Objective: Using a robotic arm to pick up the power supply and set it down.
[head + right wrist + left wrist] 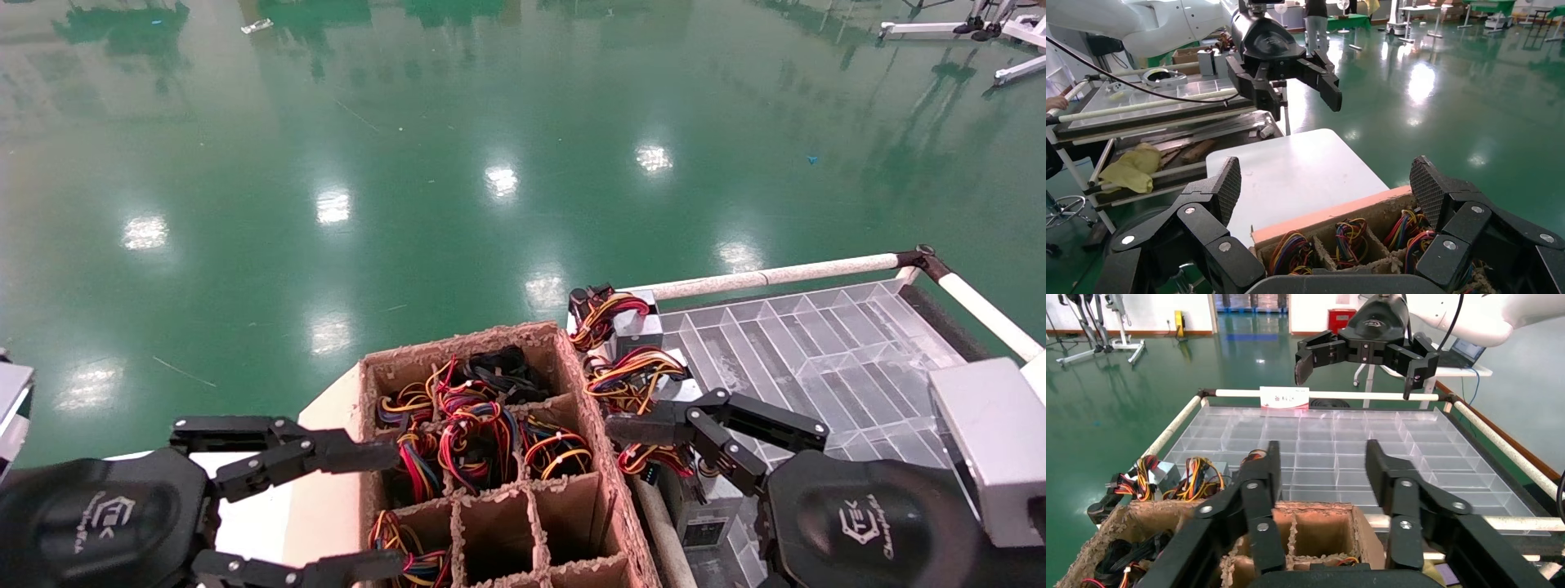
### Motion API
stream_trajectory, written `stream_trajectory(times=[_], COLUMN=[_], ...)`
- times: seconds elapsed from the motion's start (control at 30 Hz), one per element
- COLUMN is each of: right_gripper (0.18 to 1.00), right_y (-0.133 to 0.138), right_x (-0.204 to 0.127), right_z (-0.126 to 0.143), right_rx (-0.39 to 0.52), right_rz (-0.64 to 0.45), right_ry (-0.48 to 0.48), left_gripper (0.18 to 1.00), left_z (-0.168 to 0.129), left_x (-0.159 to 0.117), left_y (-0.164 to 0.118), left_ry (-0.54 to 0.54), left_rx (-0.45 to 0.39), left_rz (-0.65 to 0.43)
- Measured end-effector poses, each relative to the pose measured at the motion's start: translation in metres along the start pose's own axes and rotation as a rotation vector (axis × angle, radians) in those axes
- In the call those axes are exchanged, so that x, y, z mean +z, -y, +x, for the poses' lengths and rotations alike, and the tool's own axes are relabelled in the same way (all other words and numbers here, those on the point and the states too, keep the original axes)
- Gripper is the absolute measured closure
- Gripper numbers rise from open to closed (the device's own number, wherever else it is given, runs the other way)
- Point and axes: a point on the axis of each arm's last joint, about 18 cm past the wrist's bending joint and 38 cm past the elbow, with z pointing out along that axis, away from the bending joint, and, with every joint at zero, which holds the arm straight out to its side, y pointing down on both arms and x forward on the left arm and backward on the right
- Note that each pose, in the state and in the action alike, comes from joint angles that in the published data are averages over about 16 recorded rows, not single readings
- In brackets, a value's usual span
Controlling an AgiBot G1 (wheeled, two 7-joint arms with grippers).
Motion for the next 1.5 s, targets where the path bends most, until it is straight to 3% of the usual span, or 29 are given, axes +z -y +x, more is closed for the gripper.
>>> stream_trajectory(times=[0.47,0.87,1.13,1.5], right_gripper=[0.179,0.189,0.230,0.385], right_y=[-0.053,-0.088,-0.097,-0.101], right_x=[0.016,0.057,0.081,0.090], right_z=[-0.006,-0.010,-0.006,-0.001], right_rx=[0.050,0.052,0.041,0.039], right_rz=[-0.234,-0.382,-0.439,-0.475], right_ry=[0.017,0.126,0.161,0.156], left_gripper=[0.833,0.966,0.971,0.862], left_z=[0.000,0.000,0.000,0.000], left_x=[0.000,0.000,0.000,0.000], left_y=[0.000,0.000,0.000,0.000], left_ry=[0.000,0.000,0.000,0.000], left_rx=[0.000,0.000,0.000,0.000], left_rz=[0.000,0.000,0.000,0.000])
